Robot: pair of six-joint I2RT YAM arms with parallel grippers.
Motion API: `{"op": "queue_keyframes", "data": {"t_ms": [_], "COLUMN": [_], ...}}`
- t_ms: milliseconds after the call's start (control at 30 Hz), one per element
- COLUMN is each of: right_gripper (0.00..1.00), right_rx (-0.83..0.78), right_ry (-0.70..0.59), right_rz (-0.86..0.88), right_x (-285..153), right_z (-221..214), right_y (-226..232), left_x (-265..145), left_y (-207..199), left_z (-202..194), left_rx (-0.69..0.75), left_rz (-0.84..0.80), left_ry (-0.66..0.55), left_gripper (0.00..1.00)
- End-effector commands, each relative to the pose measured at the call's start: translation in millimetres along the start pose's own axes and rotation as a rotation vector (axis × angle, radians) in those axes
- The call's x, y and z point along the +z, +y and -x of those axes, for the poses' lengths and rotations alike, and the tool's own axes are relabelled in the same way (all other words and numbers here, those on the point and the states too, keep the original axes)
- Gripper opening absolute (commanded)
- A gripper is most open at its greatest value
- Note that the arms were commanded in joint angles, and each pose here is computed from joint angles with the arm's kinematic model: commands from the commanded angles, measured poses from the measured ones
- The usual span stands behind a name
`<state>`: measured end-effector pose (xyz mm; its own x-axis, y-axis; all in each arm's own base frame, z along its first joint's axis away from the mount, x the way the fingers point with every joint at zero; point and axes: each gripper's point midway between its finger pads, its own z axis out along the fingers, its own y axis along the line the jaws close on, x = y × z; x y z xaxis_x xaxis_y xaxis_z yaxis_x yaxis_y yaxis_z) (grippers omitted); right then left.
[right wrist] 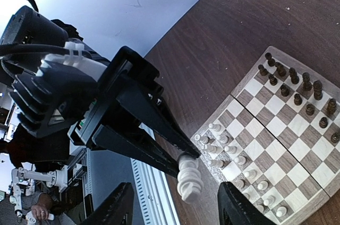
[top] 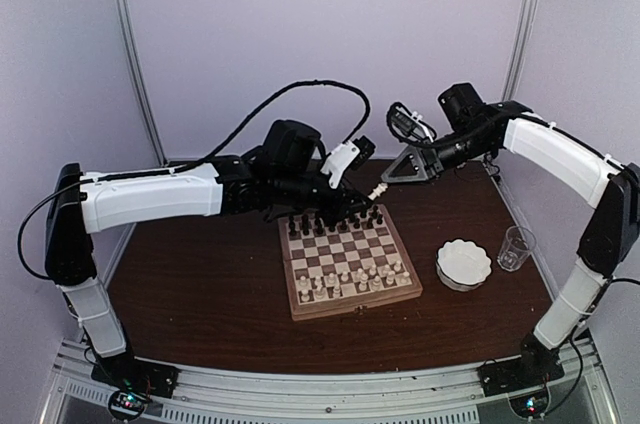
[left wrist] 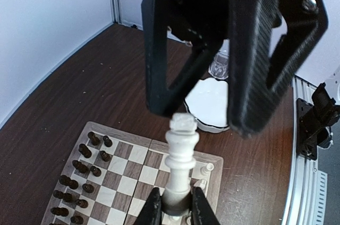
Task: Set up the chess pieces on the board
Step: Pass from the left arm to the right
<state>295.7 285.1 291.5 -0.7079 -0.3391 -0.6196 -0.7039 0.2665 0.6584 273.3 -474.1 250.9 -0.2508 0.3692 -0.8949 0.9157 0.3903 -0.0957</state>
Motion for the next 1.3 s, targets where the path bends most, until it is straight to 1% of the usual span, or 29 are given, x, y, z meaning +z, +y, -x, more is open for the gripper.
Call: {"op": "queue_keyframes", "data": {"t_ms": [0,133,233,333,533,633,700,867,967,1067,1100,1167,1200,1267], "right_gripper": [0.57,0.57,0.53,0.46,0.43,0.35,0.28,0.2,0.18,0.17,0.19,0.29,0.31,0.3], "right_rx": [0.025,0.019,0.02,0.016,0.014,0.013,0.039,0.025,0.014,0.016,0.016,0.02,0.021,0.022], "right_ry": [0.035,0.046,0.042,0.032,0.012,0.011,0.012,0.004,0.002,0.006,0.006,0.006,0.005,0.003], "right_rz": [0.035,0.038,0.047,0.059,0.073,0.086,0.09,0.08,0.062,0.058,0.057,0.052,0.045,0.046], "right_x": [11,16,16,16,17,19,20,20,20,21,21,22,22,23], "right_z": [-2,-6,-7,-6,1,2,2,2,4,4,5,5,6,8], "right_y": [10,11,12,14,15,14,14,12,9,7,6,4,3,3], "left_x": [-17,-19,-19,-18,-16,-14,-14,-13,-13,-13,-13,-13,-13,-13], "left_y": [4,1,1,0,-4,-5,-5,-5,-5,-6,-7,-8,-9,-10], "left_z": [33,36,37,39,39,38,38,37,38,37,38,37,38,39], "left_rx": [0.041,0.044,0.046,0.046,0.046,0.046,0.047,0.049,0.052,0.057,0.06,0.064,0.067,0.07], "left_rz": [0.04,0.038,0.038,0.028,0.013,0.011,0.012,0.01,0.008,0.003,0.003,0.001,-0.002,-0.003], "left_ry": [-0.105,-0.117,-0.118,-0.122,-0.121,-0.116,-0.114,-0.111,-0.11,-0.108,-0.108,-0.107,-0.108,-0.111], "left_gripper": [0.06,0.06,0.06,0.06,0.06,0.06,0.06,0.06,0.07,0.07,0.07,0.06,0.06,0.06]}}
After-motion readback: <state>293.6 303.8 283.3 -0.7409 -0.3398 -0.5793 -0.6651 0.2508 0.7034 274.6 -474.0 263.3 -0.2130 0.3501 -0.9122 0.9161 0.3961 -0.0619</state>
